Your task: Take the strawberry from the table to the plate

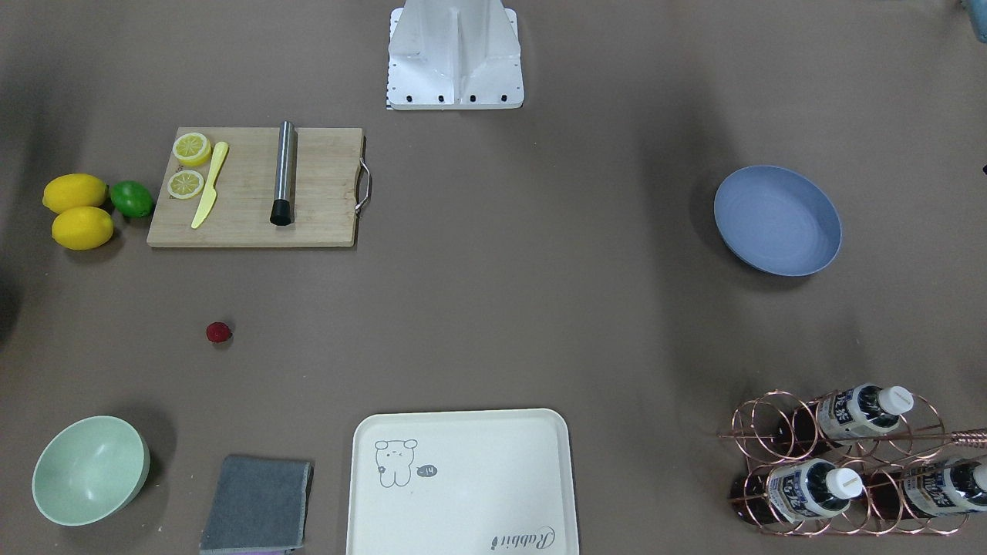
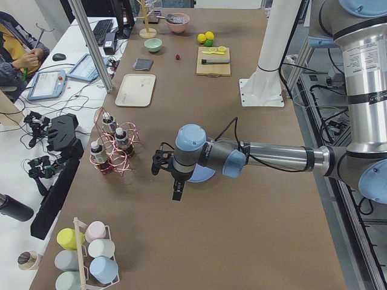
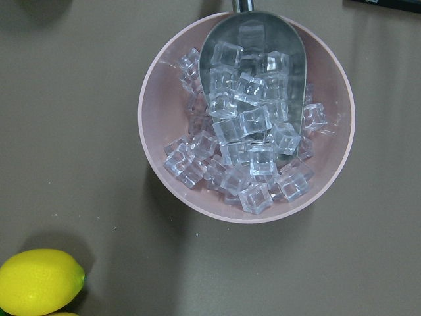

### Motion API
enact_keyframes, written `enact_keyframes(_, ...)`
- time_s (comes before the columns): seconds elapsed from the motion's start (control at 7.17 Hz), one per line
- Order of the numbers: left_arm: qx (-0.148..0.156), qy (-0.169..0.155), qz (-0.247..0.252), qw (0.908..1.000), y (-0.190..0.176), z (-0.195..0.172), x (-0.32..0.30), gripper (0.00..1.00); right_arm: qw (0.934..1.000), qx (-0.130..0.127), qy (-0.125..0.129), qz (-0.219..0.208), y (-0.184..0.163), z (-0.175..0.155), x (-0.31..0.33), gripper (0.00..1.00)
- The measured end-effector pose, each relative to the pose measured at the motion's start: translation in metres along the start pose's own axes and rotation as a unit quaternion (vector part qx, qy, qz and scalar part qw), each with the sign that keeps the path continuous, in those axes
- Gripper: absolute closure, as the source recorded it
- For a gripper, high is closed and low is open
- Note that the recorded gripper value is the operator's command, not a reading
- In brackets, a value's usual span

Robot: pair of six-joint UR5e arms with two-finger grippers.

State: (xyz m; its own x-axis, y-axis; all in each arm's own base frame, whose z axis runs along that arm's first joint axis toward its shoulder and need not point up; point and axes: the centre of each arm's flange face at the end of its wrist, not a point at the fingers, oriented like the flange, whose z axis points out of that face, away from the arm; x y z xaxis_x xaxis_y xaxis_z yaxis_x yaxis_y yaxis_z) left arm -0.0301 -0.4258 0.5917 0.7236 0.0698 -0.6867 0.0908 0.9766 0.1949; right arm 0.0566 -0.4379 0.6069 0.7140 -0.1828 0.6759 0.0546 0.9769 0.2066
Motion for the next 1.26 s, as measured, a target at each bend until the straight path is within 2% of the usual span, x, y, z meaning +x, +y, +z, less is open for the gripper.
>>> enact_keyframes(0.28, -0.005, 0.006, 0.009, 0.9999, 0.002, 0.006, 0.006, 0.02, 1.0000, -0.003, 0.001, 0.001, -0.001, 0.004, -0.002, 0.00)
enact_keyframes(0.42, -0.008, 0.009, 0.014, 0.9998, 0.004, 0.010, 0.009, 0.02, 0.9999, -0.001, 0.003, 0.014, -0.004, 0.003, -0.003, 0.00)
enact_keyframes(0.7, -0.008, 0.013, 0.019, 0.9997, 0.006, 0.012, 0.011, 0.02, 0.9972, 0.005, 0.006, 0.075, -0.012, -0.001, -0.006, 0.00)
enact_keyframes(0.84, -0.007, 0.014, 0.021, 0.9997, 0.008, 0.013, 0.011, 0.02, 0.9958, 0.007, 0.008, 0.091, -0.014, -0.002, -0.006, 0.00)
enact_keyframes(1.26, -0.029, 0.022, 0.033, 0.9988, 0.011, 0.034, 0.033, 0.02, 0.9960, 0.008, 0.011, 0.088, -0.013, -0.003, -0.006, 0.00)
